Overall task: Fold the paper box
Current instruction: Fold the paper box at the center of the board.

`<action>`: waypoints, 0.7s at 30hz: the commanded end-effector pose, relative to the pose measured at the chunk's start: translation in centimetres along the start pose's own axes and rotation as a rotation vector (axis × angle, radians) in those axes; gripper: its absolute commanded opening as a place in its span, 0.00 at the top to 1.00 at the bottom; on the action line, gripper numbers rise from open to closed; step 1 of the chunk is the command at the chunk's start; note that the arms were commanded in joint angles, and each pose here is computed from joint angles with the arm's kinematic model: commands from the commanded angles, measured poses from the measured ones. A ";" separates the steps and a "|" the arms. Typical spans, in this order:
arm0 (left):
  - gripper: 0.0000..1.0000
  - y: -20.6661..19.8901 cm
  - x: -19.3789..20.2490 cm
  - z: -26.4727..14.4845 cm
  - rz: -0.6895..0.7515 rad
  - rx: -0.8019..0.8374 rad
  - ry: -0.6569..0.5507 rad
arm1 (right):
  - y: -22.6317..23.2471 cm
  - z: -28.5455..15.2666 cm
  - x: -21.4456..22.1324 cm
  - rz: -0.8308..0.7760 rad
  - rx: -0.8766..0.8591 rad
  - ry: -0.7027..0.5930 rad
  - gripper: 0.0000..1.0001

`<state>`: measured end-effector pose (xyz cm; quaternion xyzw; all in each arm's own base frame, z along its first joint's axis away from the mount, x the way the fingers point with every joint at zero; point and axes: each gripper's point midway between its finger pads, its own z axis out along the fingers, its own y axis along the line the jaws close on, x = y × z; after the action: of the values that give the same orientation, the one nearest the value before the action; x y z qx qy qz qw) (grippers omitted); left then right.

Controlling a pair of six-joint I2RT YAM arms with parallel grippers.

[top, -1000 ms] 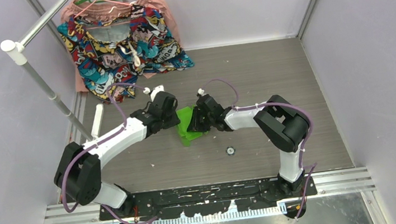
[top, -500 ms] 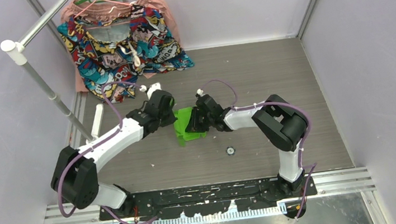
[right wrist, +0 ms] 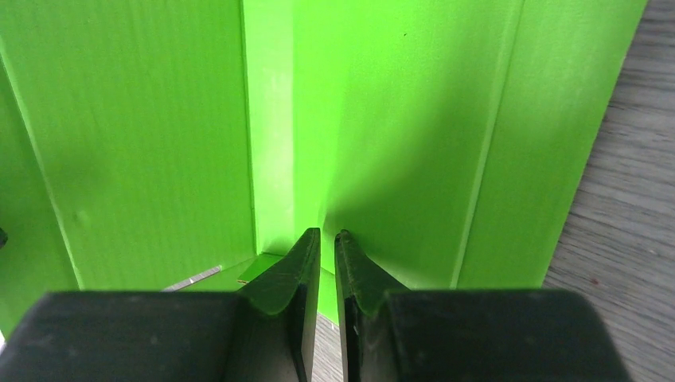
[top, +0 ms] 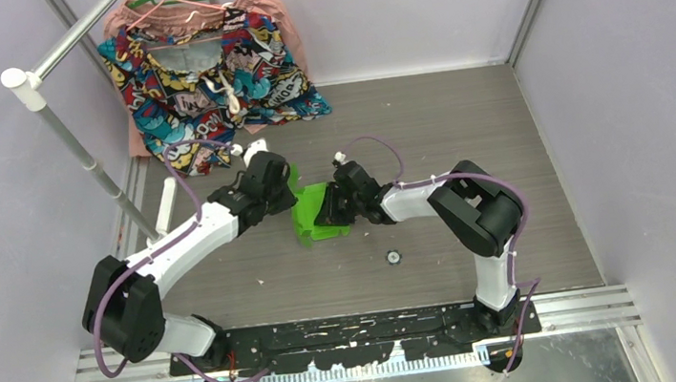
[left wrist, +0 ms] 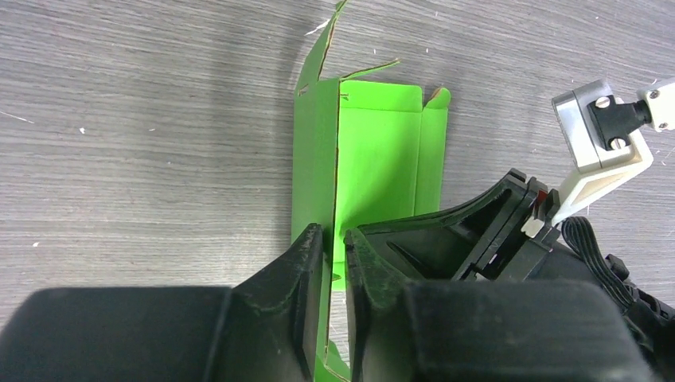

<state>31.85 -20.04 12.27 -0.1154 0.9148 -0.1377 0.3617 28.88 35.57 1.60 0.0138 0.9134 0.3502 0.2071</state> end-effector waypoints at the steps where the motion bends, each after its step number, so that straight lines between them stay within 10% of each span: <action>1: 0.78 -1.0 -1.6 -0.8 -0.019 0.052 -0.045 | -9.8 -0.5 7.6 0.019 0.324 0.225 0.80; 14: 1.00 0.5 -1.9 -1.5 -0.060 0.038 -0.071 | -9.9 -0.3 7.8 0.022 0.320 0.232 0.80; 21: 0.72 0.2 -1.7 -1.3 -0.068 0.066 -0.051 | -9.9 -0.2 7.9 0.020 0.321 0.235 0.80</action>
<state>31.48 -18.71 12.56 -0.1319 0.9104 -0.1486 0.3628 28.86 36.12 1.59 0.0113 0.9094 0.3631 0.2025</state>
